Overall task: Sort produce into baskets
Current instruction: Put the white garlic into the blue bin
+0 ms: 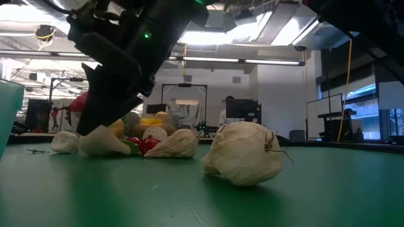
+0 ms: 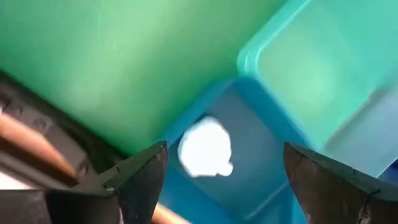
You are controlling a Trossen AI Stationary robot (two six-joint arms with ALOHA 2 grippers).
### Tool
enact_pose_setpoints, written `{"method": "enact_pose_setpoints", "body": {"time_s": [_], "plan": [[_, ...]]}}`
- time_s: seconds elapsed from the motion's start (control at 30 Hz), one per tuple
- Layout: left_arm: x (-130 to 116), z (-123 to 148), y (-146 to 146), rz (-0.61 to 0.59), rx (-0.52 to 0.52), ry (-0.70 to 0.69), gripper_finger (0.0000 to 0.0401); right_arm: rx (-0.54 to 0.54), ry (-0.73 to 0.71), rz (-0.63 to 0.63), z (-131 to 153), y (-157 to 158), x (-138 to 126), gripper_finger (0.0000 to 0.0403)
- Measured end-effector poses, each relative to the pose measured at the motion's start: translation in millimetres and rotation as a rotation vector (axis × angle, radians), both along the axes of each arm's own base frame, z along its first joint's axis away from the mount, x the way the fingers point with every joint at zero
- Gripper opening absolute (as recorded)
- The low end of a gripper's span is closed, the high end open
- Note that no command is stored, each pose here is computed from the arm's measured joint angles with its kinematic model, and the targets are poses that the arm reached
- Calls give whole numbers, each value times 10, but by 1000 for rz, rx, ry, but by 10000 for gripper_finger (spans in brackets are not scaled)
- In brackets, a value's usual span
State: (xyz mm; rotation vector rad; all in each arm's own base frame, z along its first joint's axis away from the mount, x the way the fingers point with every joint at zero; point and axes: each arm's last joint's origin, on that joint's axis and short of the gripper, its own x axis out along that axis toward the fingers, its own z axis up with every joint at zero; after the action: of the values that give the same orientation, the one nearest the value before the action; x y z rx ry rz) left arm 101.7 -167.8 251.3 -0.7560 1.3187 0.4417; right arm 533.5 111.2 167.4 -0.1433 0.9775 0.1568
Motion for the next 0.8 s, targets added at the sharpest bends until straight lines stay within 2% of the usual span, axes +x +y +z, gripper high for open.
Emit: {"method": "enact_pose_setpoints", "body": {"time_s": [0.2,0.37,0.57,0.7,0.8], "plan": [[28,7,10,16,46,-91,311,-3,30,-19,-111,-2,3,246],[32,8,13,19,54,-104,311,-25,58,-28,-186,-3,-7,238],[39,10,16,45,61,-126,311,-37,70,-34,-217,-7,-11,180],[91,34,3,76,94,-268,311,-27,74,-33,-199,-6,-18,128],[138,63,-9,99,130,-402,311,1,59,-22,-112,1,-25,106]]}}
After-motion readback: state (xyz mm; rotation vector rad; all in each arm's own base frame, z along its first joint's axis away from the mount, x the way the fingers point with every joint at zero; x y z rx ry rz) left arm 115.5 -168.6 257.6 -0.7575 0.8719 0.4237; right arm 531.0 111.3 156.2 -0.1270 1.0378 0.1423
